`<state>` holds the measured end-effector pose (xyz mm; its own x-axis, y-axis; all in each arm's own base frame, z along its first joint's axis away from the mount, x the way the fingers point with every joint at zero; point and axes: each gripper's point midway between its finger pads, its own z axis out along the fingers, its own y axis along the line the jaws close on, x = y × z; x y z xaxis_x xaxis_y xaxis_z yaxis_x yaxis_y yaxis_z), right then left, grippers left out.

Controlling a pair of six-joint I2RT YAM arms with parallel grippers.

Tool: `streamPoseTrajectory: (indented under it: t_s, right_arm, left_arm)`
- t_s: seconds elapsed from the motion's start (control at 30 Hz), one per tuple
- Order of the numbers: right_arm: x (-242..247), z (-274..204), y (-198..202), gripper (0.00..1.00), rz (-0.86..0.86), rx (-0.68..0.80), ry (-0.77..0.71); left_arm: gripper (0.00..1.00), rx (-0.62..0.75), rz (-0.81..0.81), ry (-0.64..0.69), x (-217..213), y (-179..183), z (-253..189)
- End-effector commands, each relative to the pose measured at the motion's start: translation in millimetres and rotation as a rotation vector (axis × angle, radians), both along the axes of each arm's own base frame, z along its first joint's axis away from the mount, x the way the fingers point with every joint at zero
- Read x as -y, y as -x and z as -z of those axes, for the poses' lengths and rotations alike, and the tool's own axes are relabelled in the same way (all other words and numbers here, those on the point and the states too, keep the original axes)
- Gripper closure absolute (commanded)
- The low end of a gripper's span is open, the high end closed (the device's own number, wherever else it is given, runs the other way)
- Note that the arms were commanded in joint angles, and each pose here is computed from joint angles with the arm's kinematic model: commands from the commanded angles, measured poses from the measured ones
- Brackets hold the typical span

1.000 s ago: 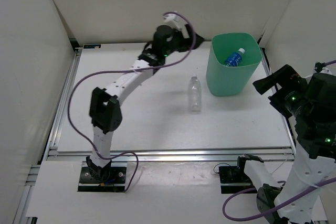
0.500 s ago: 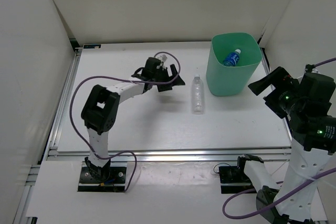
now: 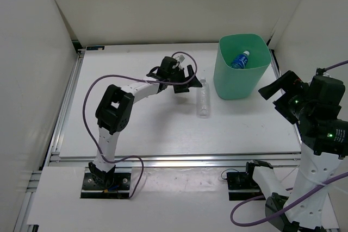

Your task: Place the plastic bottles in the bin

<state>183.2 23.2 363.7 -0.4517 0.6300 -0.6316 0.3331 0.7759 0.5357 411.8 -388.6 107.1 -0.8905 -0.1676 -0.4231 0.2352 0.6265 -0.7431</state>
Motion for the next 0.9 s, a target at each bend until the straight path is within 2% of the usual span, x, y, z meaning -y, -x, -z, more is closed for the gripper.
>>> streamPoseTrajectory:
  t_s: [0.0, 0.07, 0.4, 0.57, 0.6, 0.63, 0.73, 0.77, 0.87]
  right_arm:
    - [7.5, -5.1, 3.6, 0.00, 0.022, 0.025, 0.045]
    - [9.9, -4.8, 3.5, 0.00, 0.034, 0.024, 0.052]
    - [19.2, -2.1, 13.8, 0.00, 0.071, -0.008, 0.097]
    - [24.6, -2.6, 16.1, 0.00, 0.091, -0.012, 0.121]
    - [26.0, -0.8, 17.7, 0.00, 0.098, -0.022, 0.126]
    - [26.0, -0.8, 17.7, 0.00, 0.098, -0.022, 0.126]
    - [27.3, 1.0, 19.4, 0.00, 0.105, -0.032, 0.130]
    - [28.9, 1.1, 19.5, 0.00, 0.112, -0.033, 0.135]
    - [28.7, 3.1, 21.2, 0.00, 0.112, -0.035, 0.135]
  left_arm:
    - [0.00, -0.003, 0.042, 0.036, 18.8, -1.1, -5.9]
    - [0.00, 0.005, 0.071, 0.056, 30.3, -1.7, -10.4]
    - [0.00, -0.063, 0.119, 0.035, 47.1, -6.0, 25.7]
    - [0.00, -0.092, 0.188, 0.036, 59.6, 5.9, 39.2]
    - [0.03, -0.118, 0.198, 0.031, 58.9, 9.8, 47.4]
    - [0.13, -0.129, 0.201, 0.039, 60.7, 10.1, 48.4]
    - [0.28, -0.147, 0.224, 0.049, 61.1, 15.6, 47.2]
    - [0.40, -0.147, 0.224, 0.049, 61.1, 15.6, 47.2]
    - [0.50, -0.130, 0.220, 0.053, 57.0, 11.9, 36.8]
